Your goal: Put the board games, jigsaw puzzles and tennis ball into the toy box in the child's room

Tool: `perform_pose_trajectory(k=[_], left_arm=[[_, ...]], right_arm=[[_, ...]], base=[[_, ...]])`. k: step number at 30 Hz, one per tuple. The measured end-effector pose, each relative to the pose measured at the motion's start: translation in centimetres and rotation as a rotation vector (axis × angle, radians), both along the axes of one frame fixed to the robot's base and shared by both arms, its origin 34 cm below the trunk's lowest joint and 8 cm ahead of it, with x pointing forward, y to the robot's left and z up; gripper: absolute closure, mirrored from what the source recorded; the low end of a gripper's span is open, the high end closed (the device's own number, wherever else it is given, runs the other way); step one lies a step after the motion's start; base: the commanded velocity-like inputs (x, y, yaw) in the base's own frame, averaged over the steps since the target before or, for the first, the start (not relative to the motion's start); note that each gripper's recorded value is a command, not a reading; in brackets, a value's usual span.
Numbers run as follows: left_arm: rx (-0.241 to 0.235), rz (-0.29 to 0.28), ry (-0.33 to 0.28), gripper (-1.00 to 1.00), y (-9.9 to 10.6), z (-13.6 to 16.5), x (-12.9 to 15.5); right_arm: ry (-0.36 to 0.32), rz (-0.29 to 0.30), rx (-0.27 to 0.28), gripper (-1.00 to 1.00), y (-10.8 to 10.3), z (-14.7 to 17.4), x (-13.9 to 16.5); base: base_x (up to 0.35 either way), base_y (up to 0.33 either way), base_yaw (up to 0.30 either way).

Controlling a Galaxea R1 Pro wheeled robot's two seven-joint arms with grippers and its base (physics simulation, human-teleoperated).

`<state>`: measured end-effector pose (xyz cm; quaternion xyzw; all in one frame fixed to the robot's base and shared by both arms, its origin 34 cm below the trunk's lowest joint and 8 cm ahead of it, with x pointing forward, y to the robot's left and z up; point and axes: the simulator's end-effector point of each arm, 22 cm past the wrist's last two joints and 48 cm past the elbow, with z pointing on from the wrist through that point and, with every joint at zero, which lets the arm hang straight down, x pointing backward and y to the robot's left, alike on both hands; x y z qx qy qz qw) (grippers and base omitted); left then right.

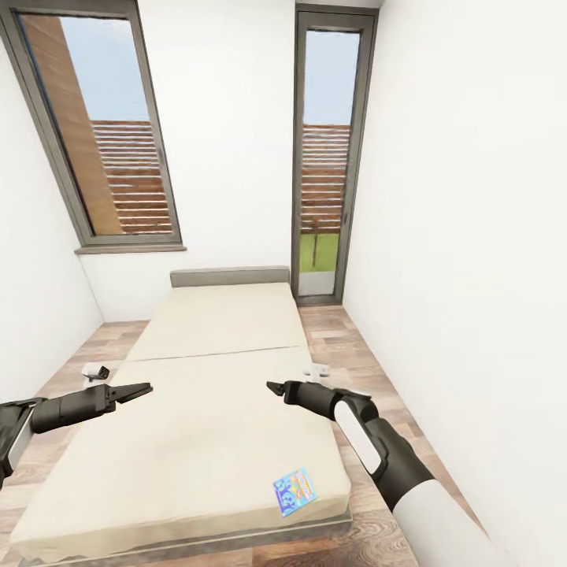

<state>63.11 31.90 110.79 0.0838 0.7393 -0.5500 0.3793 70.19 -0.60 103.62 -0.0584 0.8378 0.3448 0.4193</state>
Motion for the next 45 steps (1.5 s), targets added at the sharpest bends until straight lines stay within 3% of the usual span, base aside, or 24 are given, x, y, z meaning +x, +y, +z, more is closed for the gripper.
perform_pose_trajectory(k=[13,26,45], left_arm=[[0.000,0.000,0.000,-1.00,0.00,0.01,0.00],[0.001,0.001,0.000,-1.00,0.11,0.00,-0.01],[-0.005,0.011,-0.006,-1.00,0.39,0.24,0.10]], right_arm=[[0.003,-0.005,-0.006,-1.00,-0.34,-0.39,0.07],[0.003,-0.004,-0.006,-1.00,-0.25,-0.41,0.03],[0.002,-0.004,-0.008,-1.00,-0.39,-0.40,0.07]], base=[[0.000,0.001,0.006],[0.000,-0.155,0.184],[0.000,-0.010,0.008]])
